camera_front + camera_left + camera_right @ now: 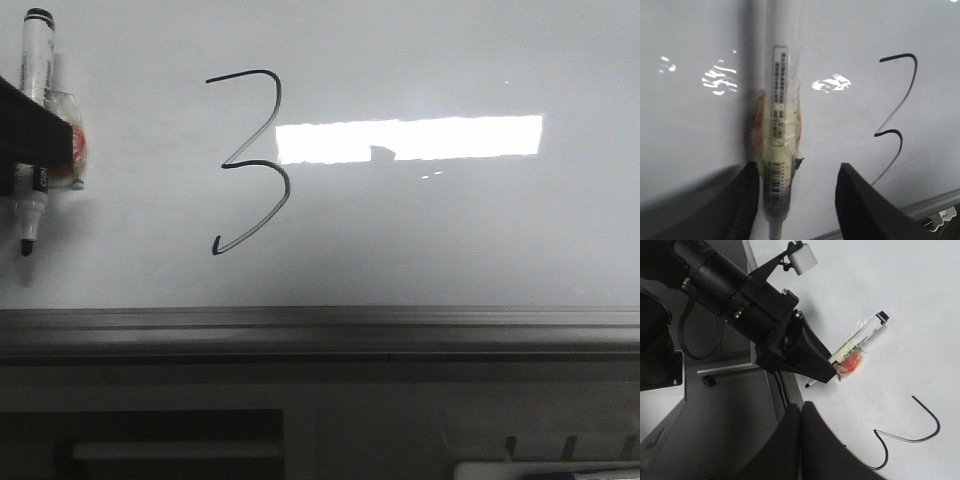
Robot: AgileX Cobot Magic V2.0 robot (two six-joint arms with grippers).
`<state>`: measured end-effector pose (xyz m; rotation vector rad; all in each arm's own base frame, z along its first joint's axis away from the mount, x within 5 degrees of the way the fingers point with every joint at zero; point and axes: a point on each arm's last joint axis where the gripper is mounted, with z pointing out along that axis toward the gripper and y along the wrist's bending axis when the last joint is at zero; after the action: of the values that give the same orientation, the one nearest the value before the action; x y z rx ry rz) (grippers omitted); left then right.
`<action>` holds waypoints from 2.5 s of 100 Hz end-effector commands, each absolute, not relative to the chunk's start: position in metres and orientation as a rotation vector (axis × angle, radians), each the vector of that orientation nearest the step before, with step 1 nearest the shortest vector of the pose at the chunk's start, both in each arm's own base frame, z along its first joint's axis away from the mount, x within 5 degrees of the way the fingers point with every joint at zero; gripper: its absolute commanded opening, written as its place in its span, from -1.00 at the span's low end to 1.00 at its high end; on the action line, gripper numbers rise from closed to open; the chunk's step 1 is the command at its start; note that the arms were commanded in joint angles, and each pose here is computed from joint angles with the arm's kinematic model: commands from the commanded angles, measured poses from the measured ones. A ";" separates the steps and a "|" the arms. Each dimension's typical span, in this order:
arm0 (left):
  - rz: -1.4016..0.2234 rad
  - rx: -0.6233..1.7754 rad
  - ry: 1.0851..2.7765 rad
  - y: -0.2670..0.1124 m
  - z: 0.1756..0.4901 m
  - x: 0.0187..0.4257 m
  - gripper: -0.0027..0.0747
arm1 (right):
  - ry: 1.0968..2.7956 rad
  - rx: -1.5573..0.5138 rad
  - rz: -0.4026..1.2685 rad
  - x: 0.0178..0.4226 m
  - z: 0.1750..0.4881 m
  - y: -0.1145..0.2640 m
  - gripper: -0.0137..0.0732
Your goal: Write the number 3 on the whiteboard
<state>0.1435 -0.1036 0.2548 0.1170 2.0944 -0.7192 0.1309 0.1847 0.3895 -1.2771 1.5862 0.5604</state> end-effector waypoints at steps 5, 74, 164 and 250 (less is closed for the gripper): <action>-0.732 0.172 1.947 -0.098 0.282 0.135 -0.12 | 1.470 -1.144 0.567 0.126 0.418 0.174 -0.82; -0.596 0.341 1.441 -0.039 0.336 0.058 -0.99 | 1.239 -0.765 0.459 0.064 0.325 0.070 -0.82; -0.507 0.361 1.371 -0.019 0.323 0.035 -0.99 | 1.252 -0.783 0.466 0.046 0.269 0.052 -0.83; -0.125 0.172 1.481 -0.006 0.275 0.032 -0.98 | 1.252 -0.783 0.466 0.046 0.269 0.052 -0.83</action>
<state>0.0321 -0.0076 0.2711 0.2395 1.5827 -0.1671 0.0445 0.0542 0.2543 -0.8513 1.3096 0.4768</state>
